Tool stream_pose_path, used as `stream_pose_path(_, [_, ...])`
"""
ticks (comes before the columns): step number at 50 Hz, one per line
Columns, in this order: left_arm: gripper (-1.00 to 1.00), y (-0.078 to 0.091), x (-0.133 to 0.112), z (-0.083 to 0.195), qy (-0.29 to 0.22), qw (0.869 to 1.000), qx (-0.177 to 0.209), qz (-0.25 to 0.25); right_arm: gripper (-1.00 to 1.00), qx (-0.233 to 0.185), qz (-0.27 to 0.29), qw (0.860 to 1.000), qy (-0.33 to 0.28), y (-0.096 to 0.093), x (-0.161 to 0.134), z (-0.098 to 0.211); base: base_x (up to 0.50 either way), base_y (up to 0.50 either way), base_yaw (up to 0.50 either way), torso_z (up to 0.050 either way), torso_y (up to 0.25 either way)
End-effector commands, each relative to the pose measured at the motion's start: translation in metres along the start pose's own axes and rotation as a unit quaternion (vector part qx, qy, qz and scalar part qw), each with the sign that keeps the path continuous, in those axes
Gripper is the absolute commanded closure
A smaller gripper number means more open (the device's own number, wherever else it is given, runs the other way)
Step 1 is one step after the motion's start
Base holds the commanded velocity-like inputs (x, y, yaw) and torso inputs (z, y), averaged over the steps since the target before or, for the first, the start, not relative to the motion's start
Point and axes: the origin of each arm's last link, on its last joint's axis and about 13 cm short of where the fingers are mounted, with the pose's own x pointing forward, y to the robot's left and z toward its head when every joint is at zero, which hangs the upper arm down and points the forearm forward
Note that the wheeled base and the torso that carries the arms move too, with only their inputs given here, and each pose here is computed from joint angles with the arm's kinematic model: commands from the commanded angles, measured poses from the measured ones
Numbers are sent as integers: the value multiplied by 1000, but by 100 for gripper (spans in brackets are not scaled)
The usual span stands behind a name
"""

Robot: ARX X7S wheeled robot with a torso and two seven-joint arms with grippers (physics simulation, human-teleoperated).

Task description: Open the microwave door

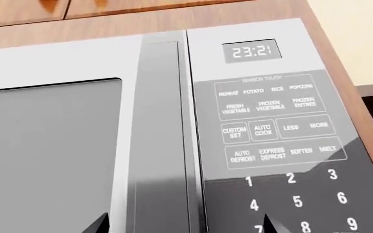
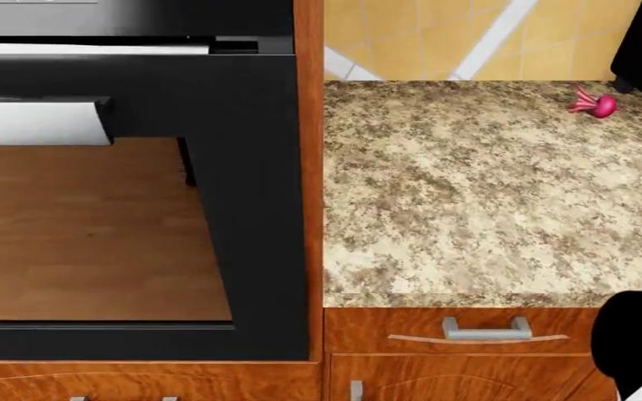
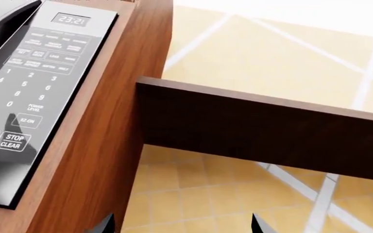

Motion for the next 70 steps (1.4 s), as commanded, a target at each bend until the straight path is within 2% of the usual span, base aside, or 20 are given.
stream_pose_path(1, [-100, 5, 33, 4, 11, 999, 37, 16, -100, -2, 5, 1000, -1, 1, 2, 2, 0, 0, 0, 0, 0])
stream_pose_path(17, [-100, 10, 52, -27, 38, 997, 66, 32, -100, -3, 8, 1000, 0, 3, 2, 1, 0, 0, 0, 0, 0])
stream_pose_path(41, [-100, 8, 53, -43, 62, 994, 87, 32, -100, -8, 6, 1000, -2, 1, 3, 4, 0, 0, 0, 0, 0])
stream_pose_path(42, [100, 8, 53, -43, 61, 994, 87, 33, -100, -8, 6, 1000, -2, 1, 3, 4, 0, 0, 0, 0, 0])
stream_pose_path(51, [100, 10, 52, -32, 41, 996, 72, 41, -100, -6, 8, 1000, -2, 2, 3, 4, 0, 0, 0, 0, 0])
stream_pose_path(70, [100, 19, 35, 27, -23, 999, 23, 38, -100, -2, 8, 1000, -7, 4, 6, 8, 0, 0, 0, 0, 1])
